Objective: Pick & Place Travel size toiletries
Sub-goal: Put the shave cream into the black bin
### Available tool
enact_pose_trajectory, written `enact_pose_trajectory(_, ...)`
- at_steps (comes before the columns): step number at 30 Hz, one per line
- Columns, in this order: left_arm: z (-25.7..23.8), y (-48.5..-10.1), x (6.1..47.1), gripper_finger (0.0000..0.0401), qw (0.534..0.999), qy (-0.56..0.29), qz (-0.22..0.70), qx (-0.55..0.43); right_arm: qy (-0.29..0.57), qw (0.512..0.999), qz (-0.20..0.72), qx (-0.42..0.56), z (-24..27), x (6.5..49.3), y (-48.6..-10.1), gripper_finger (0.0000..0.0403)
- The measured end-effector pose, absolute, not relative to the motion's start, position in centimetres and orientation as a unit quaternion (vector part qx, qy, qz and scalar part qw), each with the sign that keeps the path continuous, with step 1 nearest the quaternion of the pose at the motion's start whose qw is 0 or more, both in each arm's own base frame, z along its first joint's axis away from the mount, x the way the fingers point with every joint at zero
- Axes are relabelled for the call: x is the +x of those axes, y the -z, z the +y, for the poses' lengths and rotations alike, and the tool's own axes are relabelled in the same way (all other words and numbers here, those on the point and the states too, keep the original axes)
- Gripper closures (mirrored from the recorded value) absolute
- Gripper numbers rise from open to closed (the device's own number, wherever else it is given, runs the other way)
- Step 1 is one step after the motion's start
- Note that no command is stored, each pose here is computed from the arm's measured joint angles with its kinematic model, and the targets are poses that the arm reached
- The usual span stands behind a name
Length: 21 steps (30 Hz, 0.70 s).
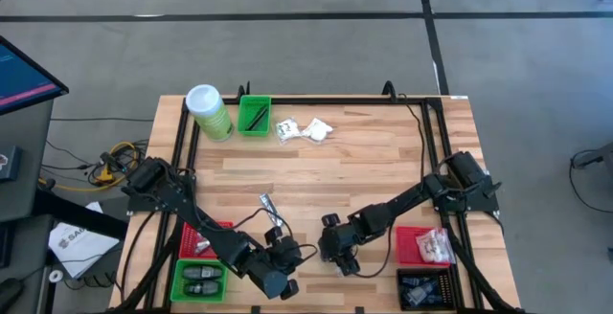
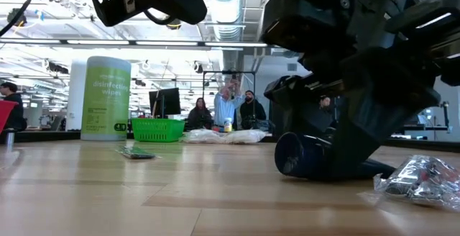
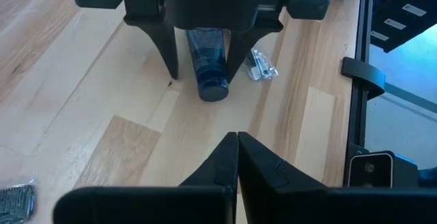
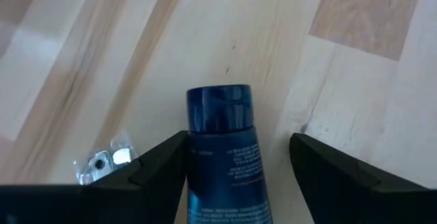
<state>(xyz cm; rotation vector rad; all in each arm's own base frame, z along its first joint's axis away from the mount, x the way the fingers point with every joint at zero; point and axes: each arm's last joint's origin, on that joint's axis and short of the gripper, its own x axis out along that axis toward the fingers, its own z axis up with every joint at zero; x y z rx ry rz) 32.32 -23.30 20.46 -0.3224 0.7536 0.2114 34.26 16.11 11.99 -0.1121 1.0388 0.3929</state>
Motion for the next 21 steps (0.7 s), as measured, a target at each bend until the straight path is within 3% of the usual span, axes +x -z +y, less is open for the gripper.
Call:
enact_pose_trajectory(9,-23.29,-20.46,32.32,0.0401,0.912,-0.104,0.365,-0.158,-0.186,0.847,0.495,-0.055,16.08,34.22,-11.96,0.0173)
enact_pose_trajectory(21,-23.29,-20.45,32.32,0.0401,0.911,-0.105,0.365,-0.159,-0.186,0.841,0.504,-0.056,16.03,34.04,-11.88,0.0291)
